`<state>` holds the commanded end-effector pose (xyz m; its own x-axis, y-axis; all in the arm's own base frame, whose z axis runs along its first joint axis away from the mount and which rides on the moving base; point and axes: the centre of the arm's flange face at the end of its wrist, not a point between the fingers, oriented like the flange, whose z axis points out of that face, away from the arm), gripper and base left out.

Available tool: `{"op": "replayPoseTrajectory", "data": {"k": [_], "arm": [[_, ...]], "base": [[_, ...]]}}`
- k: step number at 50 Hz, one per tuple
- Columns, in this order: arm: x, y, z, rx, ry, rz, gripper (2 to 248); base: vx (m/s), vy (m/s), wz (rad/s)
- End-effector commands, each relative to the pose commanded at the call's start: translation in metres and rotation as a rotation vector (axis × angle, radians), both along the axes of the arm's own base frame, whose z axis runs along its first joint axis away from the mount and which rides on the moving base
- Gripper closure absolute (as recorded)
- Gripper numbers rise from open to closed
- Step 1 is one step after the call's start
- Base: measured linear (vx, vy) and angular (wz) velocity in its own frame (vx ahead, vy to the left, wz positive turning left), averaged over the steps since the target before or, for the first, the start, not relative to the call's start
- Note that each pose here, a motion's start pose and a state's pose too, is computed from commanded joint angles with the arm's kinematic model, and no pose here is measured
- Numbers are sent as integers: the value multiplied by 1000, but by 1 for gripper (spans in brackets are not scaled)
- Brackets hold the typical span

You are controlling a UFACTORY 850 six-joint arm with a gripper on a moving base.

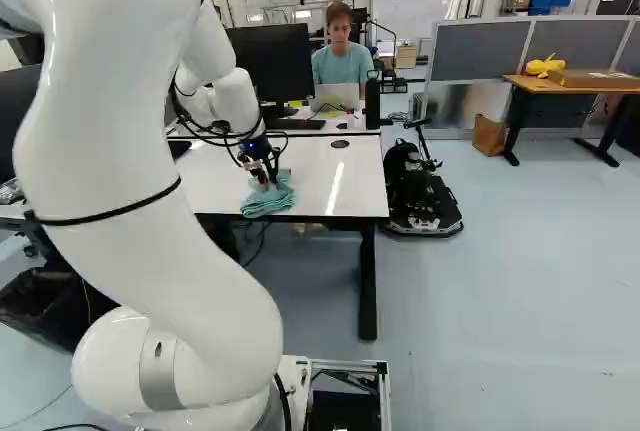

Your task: Clean the table with the green towel

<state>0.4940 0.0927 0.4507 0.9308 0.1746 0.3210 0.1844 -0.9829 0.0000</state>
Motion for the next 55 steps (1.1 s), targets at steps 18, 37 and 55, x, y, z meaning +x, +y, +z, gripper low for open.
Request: {"op": "replayPoseTrajectory", "data": {"k": [18, 37, 55], "arm": [[19, 30, 0, 2, -11, 49, 208], [14, 65, 0, 3, -13, 116, 208], [-13, 85, 0, 1, -5, 169, 208]], "base": [[0, 0, 0], [0, 0, 0], [0, 0, 0]]}}
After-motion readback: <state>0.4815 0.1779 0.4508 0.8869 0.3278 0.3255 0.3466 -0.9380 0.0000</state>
